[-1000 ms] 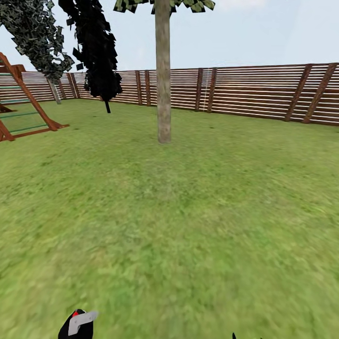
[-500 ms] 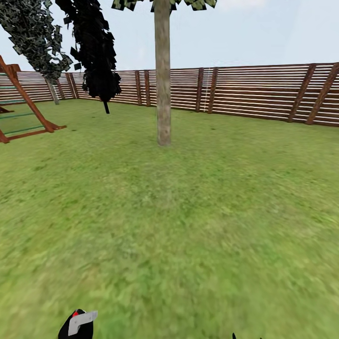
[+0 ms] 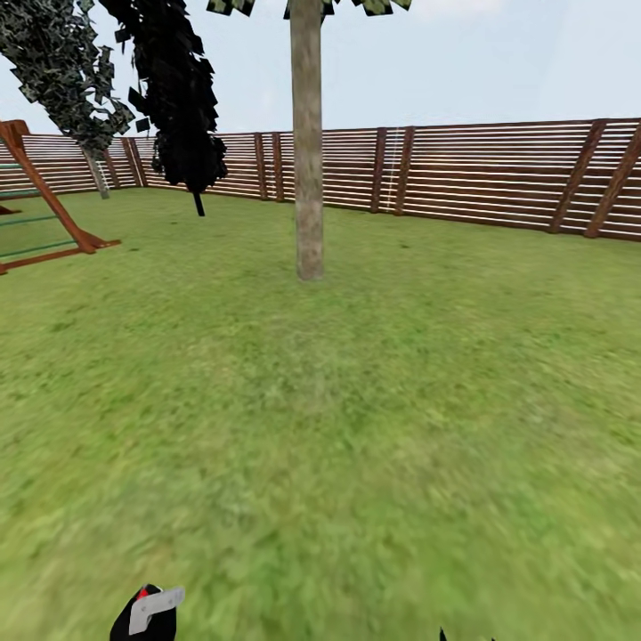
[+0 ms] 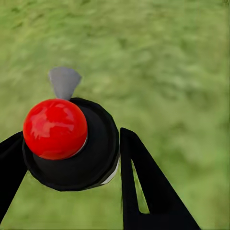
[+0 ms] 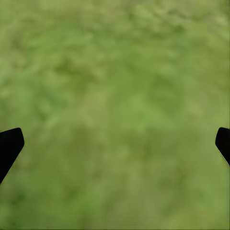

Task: In the garden, pick up the pesticide atomizer on the floor and spray pesticide onto both trees until each tree trunk is fully covered.

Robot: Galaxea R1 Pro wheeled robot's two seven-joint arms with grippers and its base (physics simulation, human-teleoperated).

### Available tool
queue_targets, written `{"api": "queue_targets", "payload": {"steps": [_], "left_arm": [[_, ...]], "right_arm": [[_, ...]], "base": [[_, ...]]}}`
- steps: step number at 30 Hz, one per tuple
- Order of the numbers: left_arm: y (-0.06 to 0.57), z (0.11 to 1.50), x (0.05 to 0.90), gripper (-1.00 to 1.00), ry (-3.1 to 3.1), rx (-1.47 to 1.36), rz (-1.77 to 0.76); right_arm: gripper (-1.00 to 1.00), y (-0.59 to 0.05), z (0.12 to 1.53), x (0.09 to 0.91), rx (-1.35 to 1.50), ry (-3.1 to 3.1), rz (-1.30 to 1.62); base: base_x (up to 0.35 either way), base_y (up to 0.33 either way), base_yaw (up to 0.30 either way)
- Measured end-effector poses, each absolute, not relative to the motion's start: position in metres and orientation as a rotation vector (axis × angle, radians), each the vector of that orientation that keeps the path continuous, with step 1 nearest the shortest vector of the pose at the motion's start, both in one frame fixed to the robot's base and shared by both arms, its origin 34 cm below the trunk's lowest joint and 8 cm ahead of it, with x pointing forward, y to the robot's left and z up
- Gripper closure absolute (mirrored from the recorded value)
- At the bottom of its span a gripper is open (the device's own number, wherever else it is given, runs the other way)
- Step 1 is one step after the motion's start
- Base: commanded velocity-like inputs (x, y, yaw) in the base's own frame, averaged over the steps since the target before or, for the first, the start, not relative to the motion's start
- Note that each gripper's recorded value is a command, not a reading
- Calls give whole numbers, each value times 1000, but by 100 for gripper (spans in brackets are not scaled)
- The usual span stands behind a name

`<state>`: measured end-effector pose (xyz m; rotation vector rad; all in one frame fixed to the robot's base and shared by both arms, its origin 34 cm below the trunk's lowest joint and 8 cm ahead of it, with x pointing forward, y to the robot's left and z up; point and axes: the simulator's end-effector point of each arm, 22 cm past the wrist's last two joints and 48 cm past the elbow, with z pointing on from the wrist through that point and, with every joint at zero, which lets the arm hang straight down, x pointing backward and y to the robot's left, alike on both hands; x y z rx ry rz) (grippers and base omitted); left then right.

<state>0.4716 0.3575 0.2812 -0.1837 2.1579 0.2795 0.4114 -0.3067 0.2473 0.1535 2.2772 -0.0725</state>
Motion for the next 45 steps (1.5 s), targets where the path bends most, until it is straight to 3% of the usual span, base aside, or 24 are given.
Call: {"api": "queue_targets", "payload": {"steps": [45], "left_arm": [[357,281,472,100,2158,-183,279]], "right_arm": [[-100,-307,247,411,153,2277,-72]], "base": [[340,0,0]]}}
